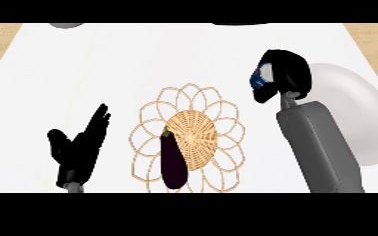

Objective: Pick the can from the placemat and place it in the plate

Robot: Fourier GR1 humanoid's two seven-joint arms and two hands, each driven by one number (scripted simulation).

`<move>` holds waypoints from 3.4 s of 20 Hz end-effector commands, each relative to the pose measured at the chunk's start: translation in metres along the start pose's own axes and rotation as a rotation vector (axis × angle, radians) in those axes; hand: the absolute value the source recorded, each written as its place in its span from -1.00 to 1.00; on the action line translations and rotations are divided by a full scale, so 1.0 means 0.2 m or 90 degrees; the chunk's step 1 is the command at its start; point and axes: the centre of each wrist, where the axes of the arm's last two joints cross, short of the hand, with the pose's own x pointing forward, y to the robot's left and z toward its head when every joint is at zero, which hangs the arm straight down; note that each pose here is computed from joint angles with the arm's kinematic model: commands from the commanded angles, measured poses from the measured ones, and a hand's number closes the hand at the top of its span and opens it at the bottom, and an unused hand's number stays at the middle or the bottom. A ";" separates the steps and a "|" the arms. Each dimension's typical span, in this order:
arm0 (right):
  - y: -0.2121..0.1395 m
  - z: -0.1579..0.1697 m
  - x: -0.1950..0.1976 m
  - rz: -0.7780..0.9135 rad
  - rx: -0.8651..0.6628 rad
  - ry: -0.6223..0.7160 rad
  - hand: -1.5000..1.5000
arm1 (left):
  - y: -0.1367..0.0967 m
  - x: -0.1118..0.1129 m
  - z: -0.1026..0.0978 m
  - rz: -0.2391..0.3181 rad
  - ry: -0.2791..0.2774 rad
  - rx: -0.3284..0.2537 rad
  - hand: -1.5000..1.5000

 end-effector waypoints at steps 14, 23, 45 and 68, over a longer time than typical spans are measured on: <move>-0.44 -0.22 -0.02 -0.166 -0.621 0.566 1.00 | -0.08 0.02 -0.05 -0.015 0.015 -0.062 0.00; -0.33 -0.17 -0.22 -0.116 -0.760 0.647 1.00 | -0.03 0.01 -0.04 -0.016 0.025 -0.046 0.00; 0.10 0.08 -1.04 -0.126 -0.605 0.904 -1.00 | -0.03 -0.07 -0.06 -0.004 0.043 -0.021 0.00; 0.15 0.28 -0.97 -0.437 -0.864 0.625 -1.00 | 0.02 -0.05 -0.02 0.001 0.036 -0.033 0.00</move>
